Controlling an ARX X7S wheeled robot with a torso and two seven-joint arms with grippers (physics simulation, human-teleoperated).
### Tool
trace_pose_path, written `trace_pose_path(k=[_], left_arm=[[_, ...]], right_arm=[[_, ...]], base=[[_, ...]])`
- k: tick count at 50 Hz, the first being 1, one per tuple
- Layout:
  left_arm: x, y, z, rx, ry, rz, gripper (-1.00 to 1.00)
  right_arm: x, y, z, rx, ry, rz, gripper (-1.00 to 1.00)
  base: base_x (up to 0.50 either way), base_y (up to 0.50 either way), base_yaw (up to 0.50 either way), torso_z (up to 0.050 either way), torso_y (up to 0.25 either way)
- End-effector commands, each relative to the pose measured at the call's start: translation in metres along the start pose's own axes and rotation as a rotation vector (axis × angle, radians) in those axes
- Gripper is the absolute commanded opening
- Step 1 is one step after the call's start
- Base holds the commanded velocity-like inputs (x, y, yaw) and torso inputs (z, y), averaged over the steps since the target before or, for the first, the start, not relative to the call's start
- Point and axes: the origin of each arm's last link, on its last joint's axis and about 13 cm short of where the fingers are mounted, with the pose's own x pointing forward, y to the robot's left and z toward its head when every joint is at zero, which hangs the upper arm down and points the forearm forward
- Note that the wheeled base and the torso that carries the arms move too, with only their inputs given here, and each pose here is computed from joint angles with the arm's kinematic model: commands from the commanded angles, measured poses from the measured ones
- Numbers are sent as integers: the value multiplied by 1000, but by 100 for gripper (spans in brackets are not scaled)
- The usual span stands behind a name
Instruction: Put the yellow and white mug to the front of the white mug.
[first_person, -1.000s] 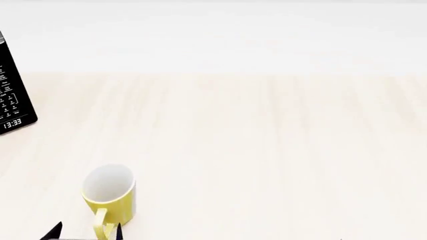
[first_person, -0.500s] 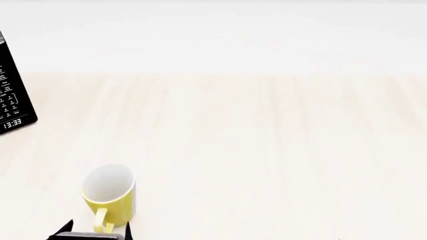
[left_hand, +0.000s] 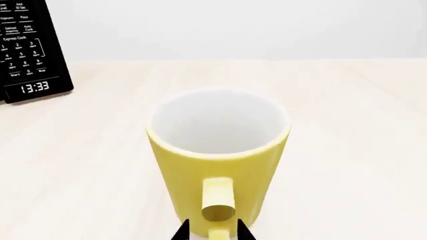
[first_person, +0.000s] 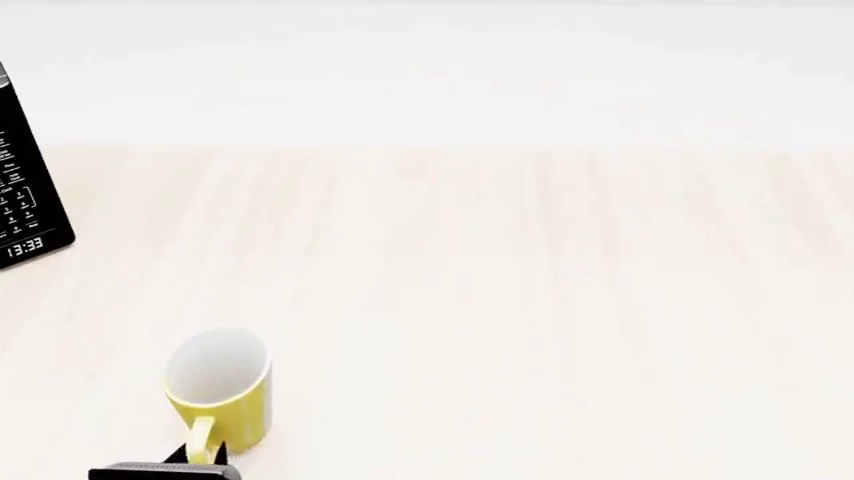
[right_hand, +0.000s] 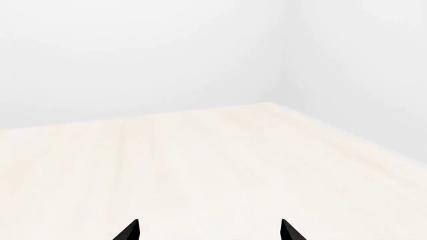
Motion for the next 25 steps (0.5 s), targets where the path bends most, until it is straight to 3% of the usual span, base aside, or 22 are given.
trace_pose_path(k=[1, 21, 22, 23, 25], left_arm=[[0, 5, 1, -42, -14, -43, -100], [4, 17, 12, -62, -63, -189, -100], [7, 20, 17, -105, -86, -286, -100], [12, 24, 19, -74, -104, -271, -100], [17, 27, 24, -80, -141, -370, -100]], right_arm=[[1, 1, -2, -8, 7, 3, 100], [0, 0, -1, -8, 3, 3, 100], [0, 0, -1, -6, -1, 4, 100], [0, 0, 0, -7, -2, 4, 100], [0, 0, 0, -6, -4, 5, 100]], base=[[0, 0, 0, 0, 0], [0, 0, 0, 0, 0], [0, 0, 0, 0, 0], [0, 0, 0, 0, 0], [0, 0, 0, 0, 0]])
